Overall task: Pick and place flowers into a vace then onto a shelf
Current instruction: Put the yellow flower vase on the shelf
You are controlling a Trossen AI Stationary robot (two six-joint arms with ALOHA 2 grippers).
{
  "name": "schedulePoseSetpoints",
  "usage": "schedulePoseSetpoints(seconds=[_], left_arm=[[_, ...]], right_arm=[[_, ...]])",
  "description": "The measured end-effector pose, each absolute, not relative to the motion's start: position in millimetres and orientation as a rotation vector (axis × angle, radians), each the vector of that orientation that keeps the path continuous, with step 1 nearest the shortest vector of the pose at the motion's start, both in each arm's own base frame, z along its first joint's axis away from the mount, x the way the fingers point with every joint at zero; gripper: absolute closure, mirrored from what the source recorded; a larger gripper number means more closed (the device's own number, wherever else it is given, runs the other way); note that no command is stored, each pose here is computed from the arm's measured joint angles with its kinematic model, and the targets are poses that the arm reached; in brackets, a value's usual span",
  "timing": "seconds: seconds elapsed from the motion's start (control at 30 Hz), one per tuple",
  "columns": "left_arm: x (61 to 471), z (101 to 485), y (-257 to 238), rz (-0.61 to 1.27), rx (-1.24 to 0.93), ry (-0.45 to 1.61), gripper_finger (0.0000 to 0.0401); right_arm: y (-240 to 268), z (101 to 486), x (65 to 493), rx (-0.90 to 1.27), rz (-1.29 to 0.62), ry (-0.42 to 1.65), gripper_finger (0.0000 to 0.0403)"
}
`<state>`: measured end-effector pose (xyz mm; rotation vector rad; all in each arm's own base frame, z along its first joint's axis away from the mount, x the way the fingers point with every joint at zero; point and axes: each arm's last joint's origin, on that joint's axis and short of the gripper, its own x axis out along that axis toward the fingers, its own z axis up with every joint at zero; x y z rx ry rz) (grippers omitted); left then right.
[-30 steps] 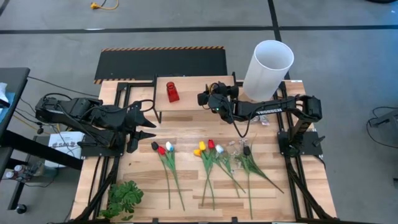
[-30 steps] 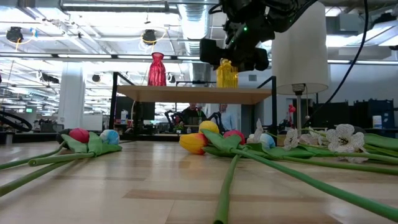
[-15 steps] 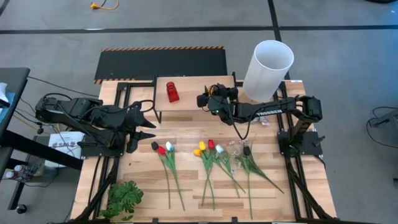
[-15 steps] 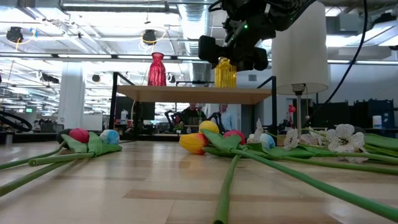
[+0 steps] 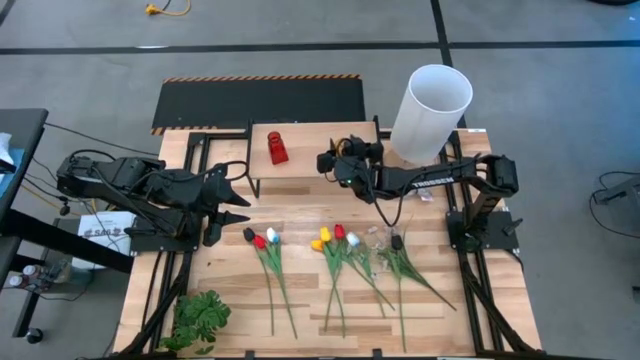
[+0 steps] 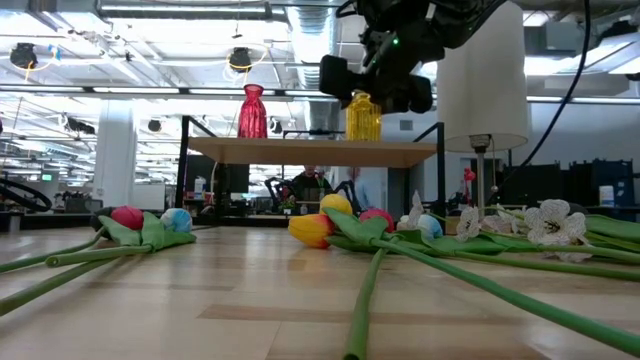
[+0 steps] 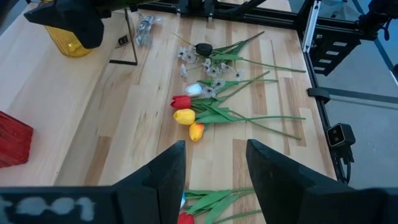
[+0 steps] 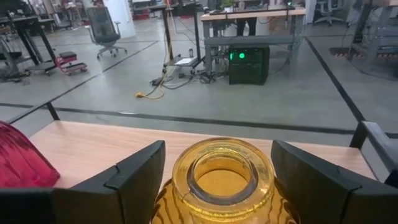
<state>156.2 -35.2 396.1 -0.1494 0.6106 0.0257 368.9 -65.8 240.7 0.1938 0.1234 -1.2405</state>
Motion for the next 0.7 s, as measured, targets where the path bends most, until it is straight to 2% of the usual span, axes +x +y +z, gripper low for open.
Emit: schedulePoseSetpoints(seconds=[0.7], left_arm=[[154.3, 393.6, -34.7, 0.036, -0.154, 0.642, 0.0244]], right_arm=[[-53.0, 240.6, 368.8, 0.179, -1.268, 0.106, 0.0117]])
